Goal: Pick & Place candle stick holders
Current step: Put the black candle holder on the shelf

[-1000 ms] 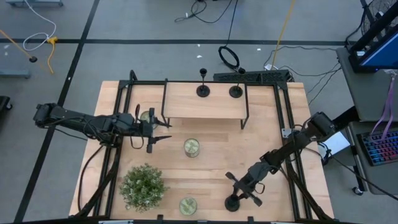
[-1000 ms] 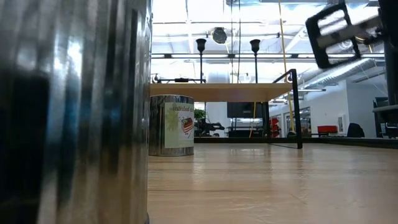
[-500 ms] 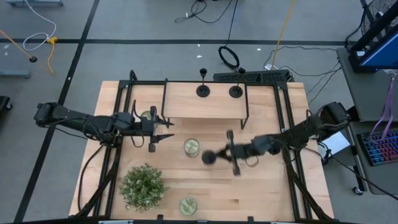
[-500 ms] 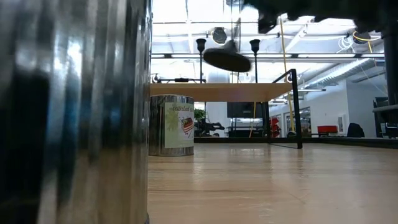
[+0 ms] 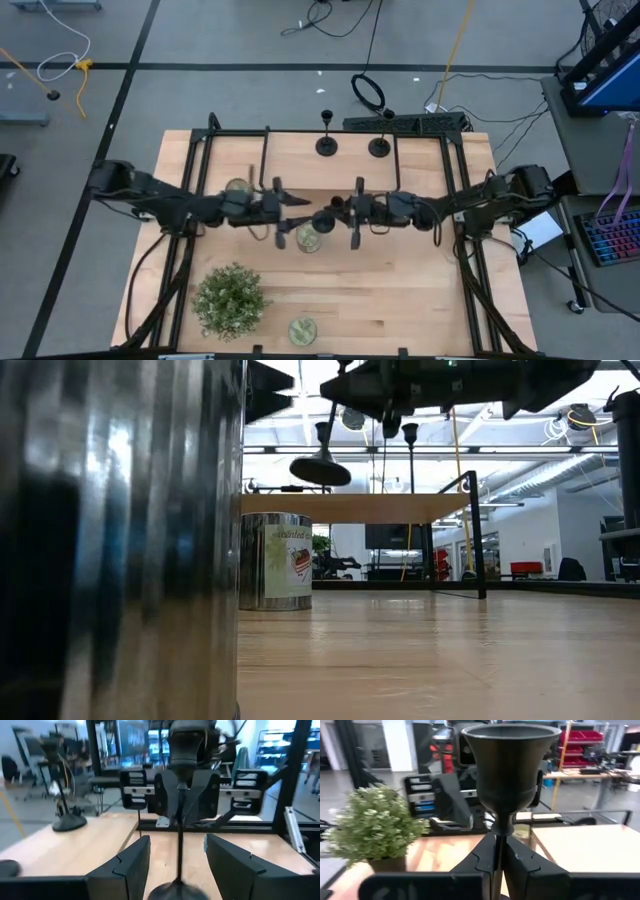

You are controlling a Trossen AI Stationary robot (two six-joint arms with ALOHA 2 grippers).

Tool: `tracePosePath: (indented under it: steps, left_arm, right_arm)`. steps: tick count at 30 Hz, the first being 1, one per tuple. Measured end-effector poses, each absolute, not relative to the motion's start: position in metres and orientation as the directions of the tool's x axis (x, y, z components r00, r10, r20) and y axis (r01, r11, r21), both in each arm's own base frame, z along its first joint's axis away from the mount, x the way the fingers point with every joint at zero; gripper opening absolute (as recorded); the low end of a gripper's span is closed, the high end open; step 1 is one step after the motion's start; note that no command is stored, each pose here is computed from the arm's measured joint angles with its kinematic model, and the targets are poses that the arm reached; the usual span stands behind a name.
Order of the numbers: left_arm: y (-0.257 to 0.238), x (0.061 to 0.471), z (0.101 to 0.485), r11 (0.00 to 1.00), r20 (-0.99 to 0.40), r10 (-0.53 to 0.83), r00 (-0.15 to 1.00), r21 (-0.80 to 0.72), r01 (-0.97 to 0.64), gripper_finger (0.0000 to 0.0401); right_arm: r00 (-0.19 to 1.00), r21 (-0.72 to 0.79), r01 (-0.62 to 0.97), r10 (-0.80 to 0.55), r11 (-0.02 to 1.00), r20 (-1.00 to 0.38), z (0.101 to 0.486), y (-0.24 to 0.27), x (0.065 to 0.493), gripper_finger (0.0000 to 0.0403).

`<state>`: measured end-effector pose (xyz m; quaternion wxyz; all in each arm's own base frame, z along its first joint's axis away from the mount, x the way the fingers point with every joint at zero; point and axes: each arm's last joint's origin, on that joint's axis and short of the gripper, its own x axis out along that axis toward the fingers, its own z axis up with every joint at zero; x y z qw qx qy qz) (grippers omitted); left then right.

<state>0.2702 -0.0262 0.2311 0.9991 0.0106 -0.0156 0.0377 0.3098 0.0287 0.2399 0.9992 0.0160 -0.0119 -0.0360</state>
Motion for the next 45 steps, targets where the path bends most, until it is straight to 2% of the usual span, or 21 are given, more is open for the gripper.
tracePosePath:
  steps: [6, 11, 14, 22, 31, 41, 45]
  left_arm:
    - [-0.031, 0.318, 0.22, 0.995, -0.16, 0.09, 0.983, 0.047, -0.084, 0.0198]
    - [-0.03, 0.34, 0.221, 0.989, -0.223, 0.148, 0.963, 0.046, -0.142, 0.0191]
    - [-0.031, 0.342, 0.222, 0.989, -0.219, 0.146, 0.965, 0.048, -0.138, 0.0158]
    - [-0.031, 0.342, 0.222, 0.987, -0.225, 0.163, 0.961, 0.035, -0.159, 0.0018]
    - [-0.037, 0.341, 0.22, 0.989, -0.243, 0.145, 0.959, 0.041, -0.14, 0.0014]
    - [-0.037, 0.32, 0.248, 0.988, -0.238, 0.154, 0.959, 0.069, -0.141, 0.0015]
    - [-0.035, 0.302, 0.272, 0.977, -0.215, 0.212, 0.953, 0.083, -0.198, 0.0015]
  right_arm:
    - [0.997, 0.012, 0.081, -0.082, 0.997, 0.012, 0.239, 0.025, 0.31, 0.0013]
    - [0.996, 0.002, 0.082, -0.082, 0.997, -0.028, 0.235, 0.025, 0.31, 0.0017]
    - [0.995, -0.013, 0.081, -0.082, 0.997, -0.05, 0.233, 0.025, 0.31, 0.0011]
    - [0.994, -0.031, 0.083, -0.085, 0.996, -0.068, 0.231, 0.025, 0.31, 0.0031]
    - [0.994, -0.018, 0.083, -0.084, 0.996, -0.071, 0.232, 0.025, 0.309, 0.0062]
    - [0.992, -0.019, 0.085, -0.087, 0.996, -0.096, 0.23, 0.025, 0.309, 0.0158]
    - [0.983, -0.036, 0.112, -0.116, 0.993, -0.142, 0.224, 0.025, 0.308, 0.0184]
